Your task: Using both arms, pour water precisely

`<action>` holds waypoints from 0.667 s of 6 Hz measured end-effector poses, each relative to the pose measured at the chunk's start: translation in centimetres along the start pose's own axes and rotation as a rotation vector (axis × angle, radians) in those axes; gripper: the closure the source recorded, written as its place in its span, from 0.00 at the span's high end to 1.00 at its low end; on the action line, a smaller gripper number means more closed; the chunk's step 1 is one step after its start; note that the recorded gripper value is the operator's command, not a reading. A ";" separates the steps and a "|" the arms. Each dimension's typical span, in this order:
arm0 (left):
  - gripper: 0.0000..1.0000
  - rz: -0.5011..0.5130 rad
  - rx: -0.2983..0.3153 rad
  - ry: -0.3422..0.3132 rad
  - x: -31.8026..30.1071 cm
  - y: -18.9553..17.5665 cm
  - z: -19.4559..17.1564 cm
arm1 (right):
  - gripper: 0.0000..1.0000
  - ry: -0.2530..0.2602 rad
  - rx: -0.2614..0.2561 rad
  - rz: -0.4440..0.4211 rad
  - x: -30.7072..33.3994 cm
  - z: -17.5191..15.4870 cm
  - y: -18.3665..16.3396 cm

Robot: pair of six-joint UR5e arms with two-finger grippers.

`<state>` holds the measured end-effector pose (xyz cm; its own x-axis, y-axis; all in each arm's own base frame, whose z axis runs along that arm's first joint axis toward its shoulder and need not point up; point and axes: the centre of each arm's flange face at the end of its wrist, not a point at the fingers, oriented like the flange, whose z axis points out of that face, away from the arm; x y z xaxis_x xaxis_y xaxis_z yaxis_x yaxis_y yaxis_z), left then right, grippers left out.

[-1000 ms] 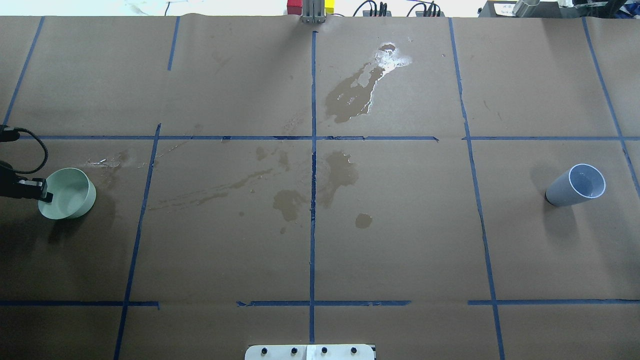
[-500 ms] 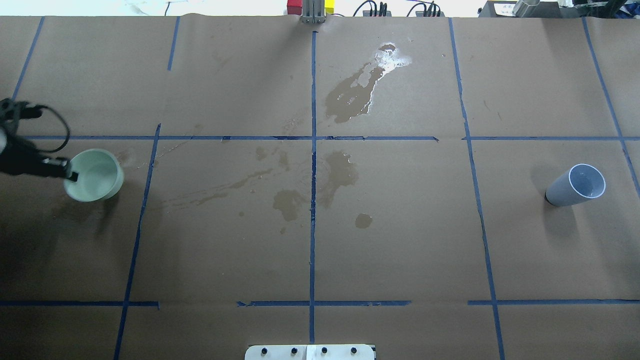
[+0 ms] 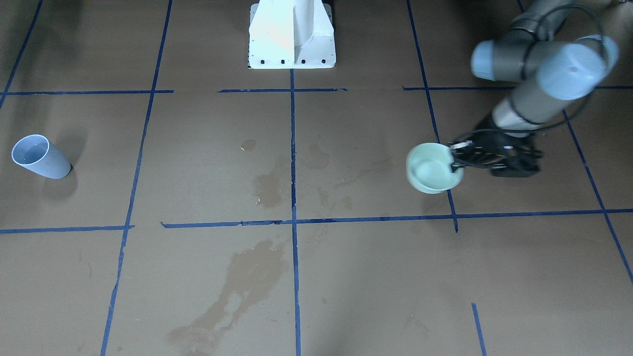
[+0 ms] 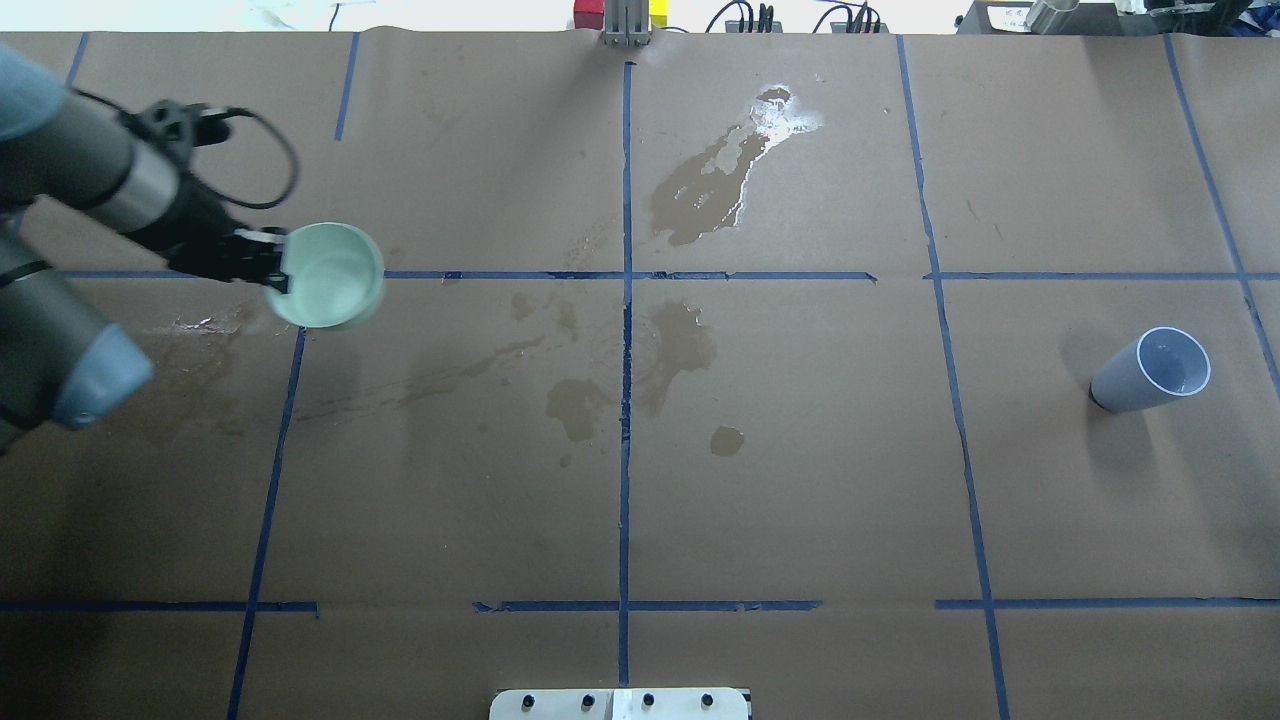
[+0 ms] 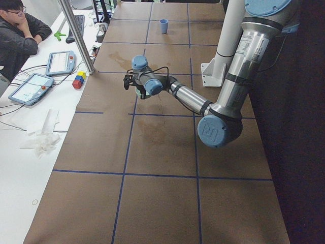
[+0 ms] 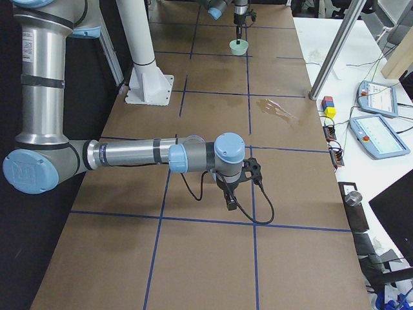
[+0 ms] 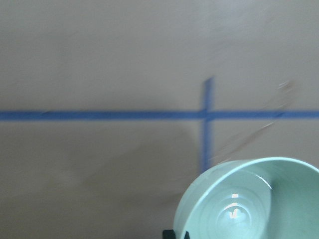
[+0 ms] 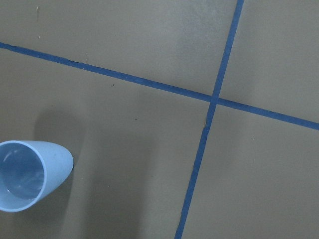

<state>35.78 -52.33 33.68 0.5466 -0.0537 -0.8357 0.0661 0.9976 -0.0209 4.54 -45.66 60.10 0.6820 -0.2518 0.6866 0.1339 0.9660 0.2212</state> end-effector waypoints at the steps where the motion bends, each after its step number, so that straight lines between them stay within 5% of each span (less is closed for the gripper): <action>1: 0.00 -0.008 -0.003 0.005 6.8 2.5 2.6 | 1.00 0.000 0.002 -0.007 -0.2 0.0 -0.1; 4: 0.05 0.012 -0.005 0.021 18.8 6.7 7.9 | 1.00 -0.004 0.012 -0.035 -1.4 -0.4 -1.0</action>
<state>53.10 -46.97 22.21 0.5296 -0.0406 -0.8473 0.0549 0.9984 -0.0135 3.75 -46.21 58.68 0.6739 -0.2855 0.6814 0.1489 0.9559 0.2533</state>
